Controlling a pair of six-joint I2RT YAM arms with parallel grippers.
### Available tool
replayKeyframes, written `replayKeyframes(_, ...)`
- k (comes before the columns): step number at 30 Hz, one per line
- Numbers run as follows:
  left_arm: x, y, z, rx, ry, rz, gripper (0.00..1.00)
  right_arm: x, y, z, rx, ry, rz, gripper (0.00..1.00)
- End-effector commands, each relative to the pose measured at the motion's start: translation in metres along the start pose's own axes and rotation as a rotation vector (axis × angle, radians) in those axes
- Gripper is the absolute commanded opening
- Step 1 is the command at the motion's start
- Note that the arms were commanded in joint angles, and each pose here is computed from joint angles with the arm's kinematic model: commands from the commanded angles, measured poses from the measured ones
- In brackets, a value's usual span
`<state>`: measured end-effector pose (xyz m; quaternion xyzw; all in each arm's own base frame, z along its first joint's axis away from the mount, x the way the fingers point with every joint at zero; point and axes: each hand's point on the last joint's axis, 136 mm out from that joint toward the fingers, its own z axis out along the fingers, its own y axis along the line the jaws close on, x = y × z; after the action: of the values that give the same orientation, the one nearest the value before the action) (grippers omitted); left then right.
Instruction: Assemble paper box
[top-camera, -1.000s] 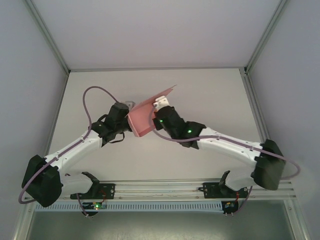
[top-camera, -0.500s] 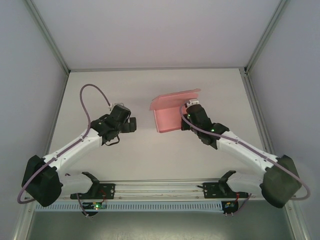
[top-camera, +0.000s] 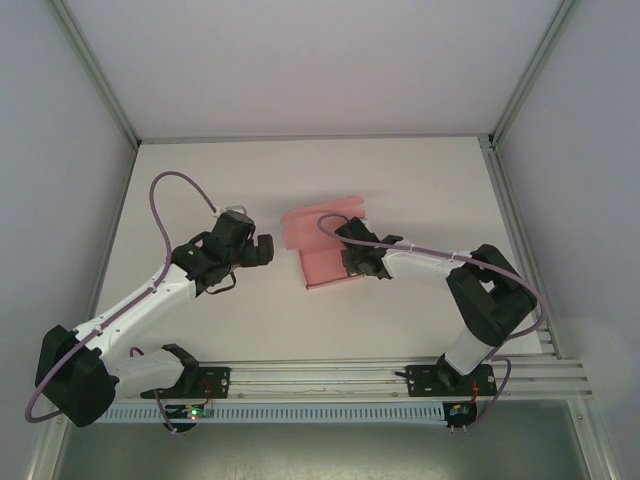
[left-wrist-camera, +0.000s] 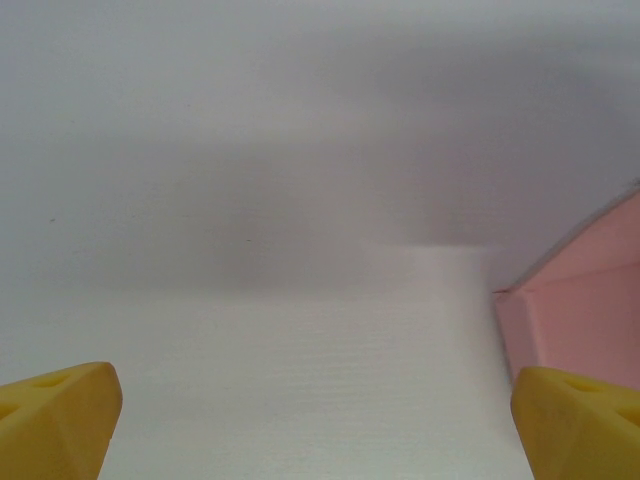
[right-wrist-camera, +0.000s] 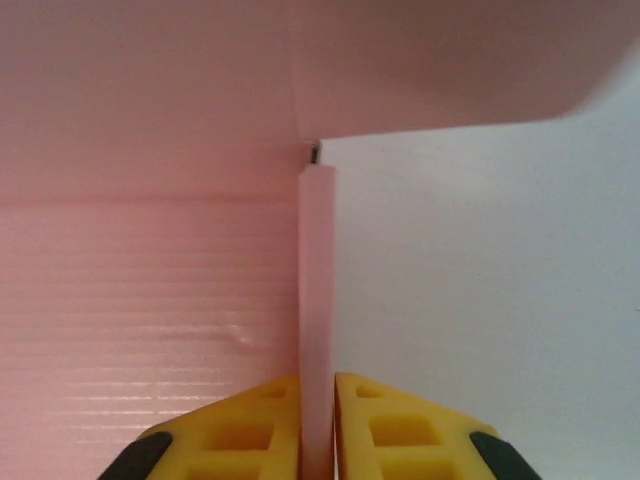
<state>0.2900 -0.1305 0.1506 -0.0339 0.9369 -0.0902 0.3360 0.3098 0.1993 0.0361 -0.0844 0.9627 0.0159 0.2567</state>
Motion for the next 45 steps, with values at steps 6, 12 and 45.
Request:
replayKeyframes(6,-0.013,-0.042,-0.005,0.236,-0.058,0.137,1.00,-0.012,-0.004,-0.025,0.012,-0.056,0.057,0.45)
replayKeyframes(12,-0.020,-0.047,0.001,0.240,-0.072,0.154,1.00,-0.019,-0.008,-0.041,-0.039,-0.092,0.050,0.57)
replayKeyframes(45,-0.022,-0.082,0.073,0.362,0.184,0.399,0.38,-0.108,-0.002,-0.039,-0.760,-0.049,-0.639,0.68)
